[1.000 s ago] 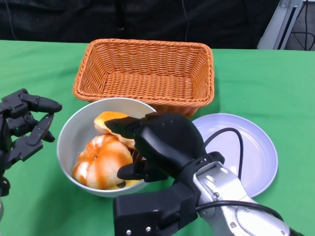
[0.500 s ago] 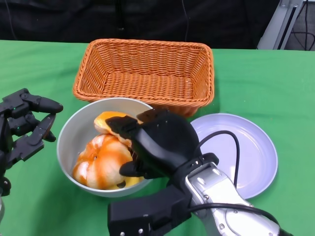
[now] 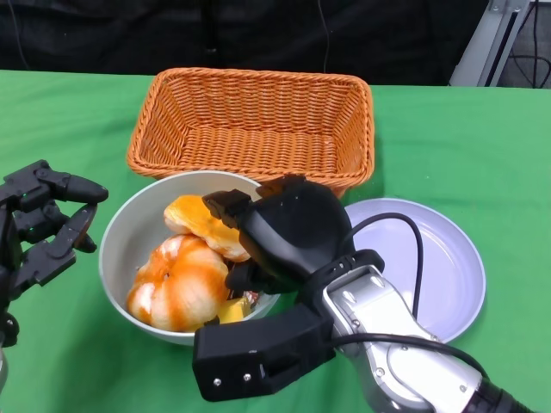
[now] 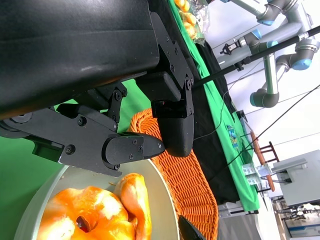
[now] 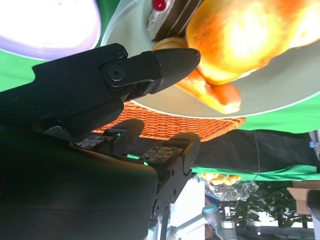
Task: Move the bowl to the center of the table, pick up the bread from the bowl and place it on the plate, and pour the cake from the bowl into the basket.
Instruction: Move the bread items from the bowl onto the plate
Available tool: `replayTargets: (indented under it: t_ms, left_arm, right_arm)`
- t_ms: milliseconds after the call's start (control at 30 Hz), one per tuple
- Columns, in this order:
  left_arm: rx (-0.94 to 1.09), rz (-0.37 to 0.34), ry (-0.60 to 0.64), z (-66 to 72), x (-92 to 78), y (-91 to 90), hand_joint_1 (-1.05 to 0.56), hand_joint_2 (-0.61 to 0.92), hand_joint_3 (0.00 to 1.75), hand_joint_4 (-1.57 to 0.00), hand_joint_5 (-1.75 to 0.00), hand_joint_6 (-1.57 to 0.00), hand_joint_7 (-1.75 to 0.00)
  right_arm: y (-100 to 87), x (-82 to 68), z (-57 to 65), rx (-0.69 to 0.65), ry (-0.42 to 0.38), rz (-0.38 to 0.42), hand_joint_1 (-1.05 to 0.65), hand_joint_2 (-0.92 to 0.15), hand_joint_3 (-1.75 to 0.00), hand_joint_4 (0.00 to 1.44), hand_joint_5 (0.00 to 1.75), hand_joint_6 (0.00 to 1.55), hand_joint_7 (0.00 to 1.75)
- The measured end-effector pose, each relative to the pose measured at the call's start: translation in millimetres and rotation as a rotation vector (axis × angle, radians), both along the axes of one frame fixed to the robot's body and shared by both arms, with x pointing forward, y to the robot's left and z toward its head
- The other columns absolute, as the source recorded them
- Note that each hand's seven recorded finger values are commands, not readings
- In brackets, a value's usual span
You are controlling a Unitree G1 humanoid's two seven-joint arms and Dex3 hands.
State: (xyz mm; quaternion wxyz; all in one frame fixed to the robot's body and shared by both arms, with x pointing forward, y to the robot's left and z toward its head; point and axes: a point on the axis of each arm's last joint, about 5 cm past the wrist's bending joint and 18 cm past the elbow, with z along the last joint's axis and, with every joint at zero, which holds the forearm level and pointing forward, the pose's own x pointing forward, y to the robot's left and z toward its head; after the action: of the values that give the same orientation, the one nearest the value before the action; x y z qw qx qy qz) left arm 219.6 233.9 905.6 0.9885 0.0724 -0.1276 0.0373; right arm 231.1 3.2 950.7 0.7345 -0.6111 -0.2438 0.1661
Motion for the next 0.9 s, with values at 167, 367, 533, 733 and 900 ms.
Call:
replayTargets:
  t_ms: [167, 367, 533, 733, 900]
  left_arm:
    - [0.005, -0.001, -0.011, -0.2, -0.1, 0.1, -0.24, 0.87, 0.42, -0.82, -1.5, -0.82, -1.14]
    - [0.017, 0.0, -0.015, 0.0, 0.0, 0.3, -0.24, 0.87, 0.42, -0.83, -1.49, -0.83, -1.13]
    - [0.026, 0.0, -0.013, -0.1, 0.0, 0.3, -0.24, 0.87, 0.42, -0.83, -1.49, -0.83, -1.11]
    - [0.029, 0.0, -0.022, 0.3, -0.1, 0.2, -0.22, 0.88, 0.41, -0.83, -1.5, -0.84, -1.1]
    - [0.03, -0.001, -0.028, 0.5, -0.2, 0.2, -0.23, 0.88, 0.39, -0.82, -1.5, -0.84, -1.09]
  right_arm:
    - [3.7, 2.9, -1.6, -0.016, -0.029, 0.004, -0.81, -0.92, -0.1, 0.54, 0.07, 0.45, 0.0]
    - [12.7, 7.7, -8.0, -0.041, -0.002, -0.002, -0.78, -0.92, -0.06, 0.57, 0.08, 0.45, 0.0]
    - [16.1, 8.7, -12.5, -0.04, 0.026, 0.004, -0.77, -0.92, -0.06, 0.56, 0.07, 0.45, 0.0]
    - [19.8, 11.3, -17.1, -0.043, 0.021, 0.0, -0.78, -0.92, -0.06, 0.58, 0.08, 0.46, 0.01]
    - [23.1, 11.3, -24.0, -0.048, 0.028, 0.002, -0.75, -0.92, -0.07, 0.59, 0.08, 0.48, 0.01]
